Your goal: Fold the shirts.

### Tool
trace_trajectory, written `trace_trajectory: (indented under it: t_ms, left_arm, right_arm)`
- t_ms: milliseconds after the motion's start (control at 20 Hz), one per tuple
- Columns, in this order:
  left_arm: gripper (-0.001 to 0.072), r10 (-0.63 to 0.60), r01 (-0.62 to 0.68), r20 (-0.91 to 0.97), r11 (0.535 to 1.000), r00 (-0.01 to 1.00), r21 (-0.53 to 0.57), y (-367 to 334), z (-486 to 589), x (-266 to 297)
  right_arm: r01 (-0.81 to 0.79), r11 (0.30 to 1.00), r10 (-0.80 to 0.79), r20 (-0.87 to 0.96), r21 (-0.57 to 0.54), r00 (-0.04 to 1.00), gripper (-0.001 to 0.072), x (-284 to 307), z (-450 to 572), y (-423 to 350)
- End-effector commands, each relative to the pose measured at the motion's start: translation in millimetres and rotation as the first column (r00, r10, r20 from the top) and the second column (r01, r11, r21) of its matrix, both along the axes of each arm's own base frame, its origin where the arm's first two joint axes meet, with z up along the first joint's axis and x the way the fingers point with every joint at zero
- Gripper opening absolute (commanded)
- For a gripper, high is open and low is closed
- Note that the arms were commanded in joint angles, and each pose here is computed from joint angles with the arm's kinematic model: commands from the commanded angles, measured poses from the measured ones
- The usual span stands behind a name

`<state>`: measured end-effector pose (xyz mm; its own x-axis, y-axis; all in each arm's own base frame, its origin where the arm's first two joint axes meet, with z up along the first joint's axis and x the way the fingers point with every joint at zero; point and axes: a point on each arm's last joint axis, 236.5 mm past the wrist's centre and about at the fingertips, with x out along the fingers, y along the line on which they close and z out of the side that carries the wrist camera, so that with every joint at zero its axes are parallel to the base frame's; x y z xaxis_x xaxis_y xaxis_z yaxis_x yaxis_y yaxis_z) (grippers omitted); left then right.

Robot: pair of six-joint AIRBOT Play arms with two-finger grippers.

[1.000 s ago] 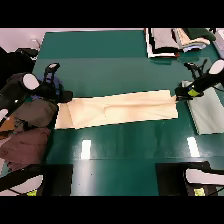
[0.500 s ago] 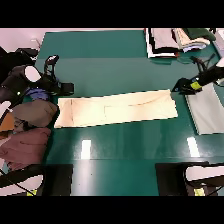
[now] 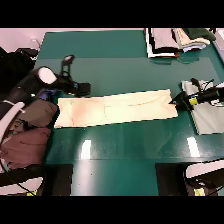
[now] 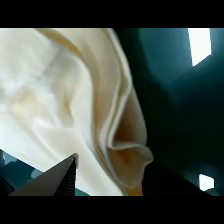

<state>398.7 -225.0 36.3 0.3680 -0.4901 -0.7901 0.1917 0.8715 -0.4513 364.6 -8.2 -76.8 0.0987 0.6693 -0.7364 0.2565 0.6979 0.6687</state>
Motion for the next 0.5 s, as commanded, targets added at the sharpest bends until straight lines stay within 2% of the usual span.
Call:
trace_trajectory:
  t_ms: [0, 50, 100, 200, 450]
  left_arm:
    - [0.0024, -0.042, 0.041, -0.009, 0.998, 0.999, -0.048, -56, -21, -8]
    - [0.0024, -0.046, 0.045, -0.021, 0.997, 0.999, -0.067, -70, -29, -9]
    - [0.0024, -0.061, 0.057, -0.042, 0.996, 0.997, -0.071, -80, -37, -10]
    - [0.0024, -0.086, 0.082, -0.062, 0.994, 0.994, -0.069, -96, -48, -6]
    - [0.0024, -0.109, 0.101, -0.107, 0.992, 0.988, -0.073, -123, -76, 8]
  right_arm:
    - [-0.06, 0.998, 0.059, 0.052, 0.018, 0.997, 0.0275, 12, -9, 25]
    - [-0.08, 0.997, 0.079, 0.082, 0.007, 0.994, 0.0093, 18, -2, 29]
    - [-0.088, 0.996, 0.088, 0.123, -0.011, 0.988, 0.0017, 26, 12, 30]
    - [-0.111, 0.992, 0.122, 0.236, -0.062, 0.964, 0.0017, 44, 53, 34]
    - [-0.218, 0.975, 0.208, 0.526, -0.044, 0.824, 0.0017, 53, 203, 100]
